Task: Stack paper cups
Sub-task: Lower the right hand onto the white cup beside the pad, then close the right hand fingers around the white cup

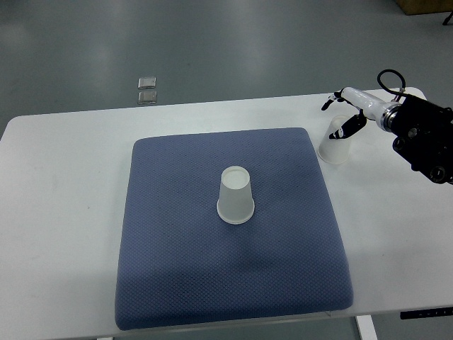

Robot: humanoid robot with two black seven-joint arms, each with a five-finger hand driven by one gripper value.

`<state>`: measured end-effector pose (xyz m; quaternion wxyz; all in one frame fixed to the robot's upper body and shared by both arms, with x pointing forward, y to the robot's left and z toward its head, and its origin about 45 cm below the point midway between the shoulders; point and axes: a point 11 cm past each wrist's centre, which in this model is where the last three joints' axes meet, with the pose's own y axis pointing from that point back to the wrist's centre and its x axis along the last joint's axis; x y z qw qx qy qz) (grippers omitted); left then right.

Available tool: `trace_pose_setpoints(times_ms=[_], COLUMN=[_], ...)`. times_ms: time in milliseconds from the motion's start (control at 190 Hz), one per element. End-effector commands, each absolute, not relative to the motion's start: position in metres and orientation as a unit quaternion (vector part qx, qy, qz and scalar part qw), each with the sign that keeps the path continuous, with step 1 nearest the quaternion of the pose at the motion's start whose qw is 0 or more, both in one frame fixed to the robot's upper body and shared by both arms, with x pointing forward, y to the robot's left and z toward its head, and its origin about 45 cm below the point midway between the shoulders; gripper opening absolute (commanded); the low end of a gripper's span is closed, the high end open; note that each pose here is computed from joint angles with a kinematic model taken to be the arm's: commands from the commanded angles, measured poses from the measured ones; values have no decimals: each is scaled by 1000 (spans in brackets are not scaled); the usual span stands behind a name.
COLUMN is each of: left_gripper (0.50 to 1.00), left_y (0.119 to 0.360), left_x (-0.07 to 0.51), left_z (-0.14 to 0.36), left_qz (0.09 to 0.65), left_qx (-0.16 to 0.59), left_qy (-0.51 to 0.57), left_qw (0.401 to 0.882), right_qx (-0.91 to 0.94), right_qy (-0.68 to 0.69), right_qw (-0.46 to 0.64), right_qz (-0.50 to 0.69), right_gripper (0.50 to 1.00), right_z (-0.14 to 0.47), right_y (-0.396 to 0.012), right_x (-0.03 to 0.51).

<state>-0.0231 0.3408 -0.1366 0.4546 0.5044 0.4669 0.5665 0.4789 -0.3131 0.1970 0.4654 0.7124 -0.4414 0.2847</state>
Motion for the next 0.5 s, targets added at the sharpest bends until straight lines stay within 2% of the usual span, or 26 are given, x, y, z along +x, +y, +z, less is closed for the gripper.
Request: trace_pose_setpoints(times_ms=[0,494], left_gripper=[1000,1000], left_y=[341,341], left_x=[-23,-23], left_z=[-137,-137], left_qz=[566,567], left_qx=[504,505], left_qy=[467,467], left_qw=[455,454], right_qx=[702,677], right_qy=[-434,-412], right_qw=[480,520], right_qz=[297,318], right_gripper=[913,913], right_z=[197,190], right_y=[-317,-333], right_x=[480,477])
